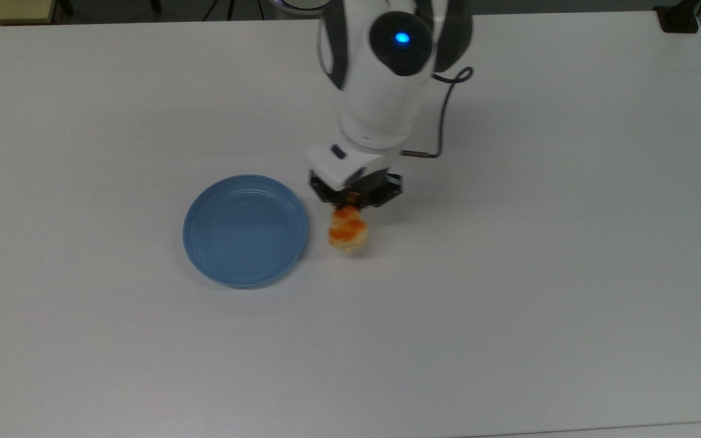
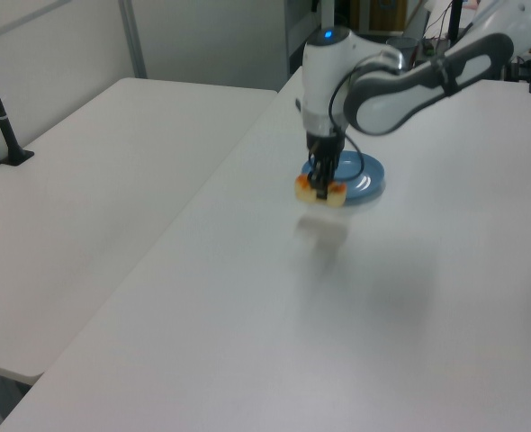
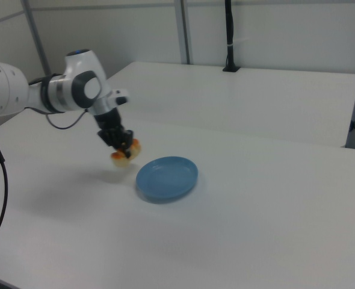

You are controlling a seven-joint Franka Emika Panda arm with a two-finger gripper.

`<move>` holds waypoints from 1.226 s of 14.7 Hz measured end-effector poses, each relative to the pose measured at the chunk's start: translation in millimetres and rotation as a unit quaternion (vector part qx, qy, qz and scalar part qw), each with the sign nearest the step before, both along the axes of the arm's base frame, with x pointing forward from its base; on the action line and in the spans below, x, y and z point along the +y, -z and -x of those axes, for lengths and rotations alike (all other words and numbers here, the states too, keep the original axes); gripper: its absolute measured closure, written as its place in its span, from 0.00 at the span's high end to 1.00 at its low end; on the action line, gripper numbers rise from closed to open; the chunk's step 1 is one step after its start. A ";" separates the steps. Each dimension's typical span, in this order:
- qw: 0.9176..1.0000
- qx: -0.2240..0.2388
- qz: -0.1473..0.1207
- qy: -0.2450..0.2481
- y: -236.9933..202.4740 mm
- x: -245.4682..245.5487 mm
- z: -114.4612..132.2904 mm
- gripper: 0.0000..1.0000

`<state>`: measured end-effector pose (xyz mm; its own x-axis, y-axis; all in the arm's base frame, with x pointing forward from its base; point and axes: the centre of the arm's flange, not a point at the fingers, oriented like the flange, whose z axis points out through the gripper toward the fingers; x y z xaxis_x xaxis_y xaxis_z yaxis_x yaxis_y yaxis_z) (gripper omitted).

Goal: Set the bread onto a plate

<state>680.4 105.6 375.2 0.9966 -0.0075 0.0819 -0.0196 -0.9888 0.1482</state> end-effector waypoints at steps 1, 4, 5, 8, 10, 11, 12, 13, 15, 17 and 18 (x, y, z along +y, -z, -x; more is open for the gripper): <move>1.000 0.000 0.015 -0.005 -7.9 -40.4 -4.2 0.31; 0.999 0.010 0.040 -0.007 -11.4 -119.2 -6.1 0.33; 0.999 0.015 0.045 -0.004 -9.5 -141.3 -4.8 0.34; 0.999 0.028 0.047 -0.002 6.7 -150.8 -4.2 0.45; 0.998 0.033 0.048 0.001 17.6 -149.4 -5.1 0.70; 0.998 0.032 0.048 0.005 18.5 -148.4 -5.5 0.81; 0.998 0.028 0.047 0.016 16.8 -146.2 -6.3 0.94; 0.998 0.021 0.046 0.029 13.1 -143.4 -7.4 1.00; 0.998 0.012 0.043 0.042 -1.4 -138.8 -7.2 1.00; 0.998 0.023 0.038 0.051 -33.6 -134.8 2.9 1.00; 0.998 0.028 0.030 0.053 -61.9 -130.2 12.8 1.00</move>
<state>667.7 -24.6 437.1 0.9936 -0.1091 0.0290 -0.1128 -0.9711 0.2105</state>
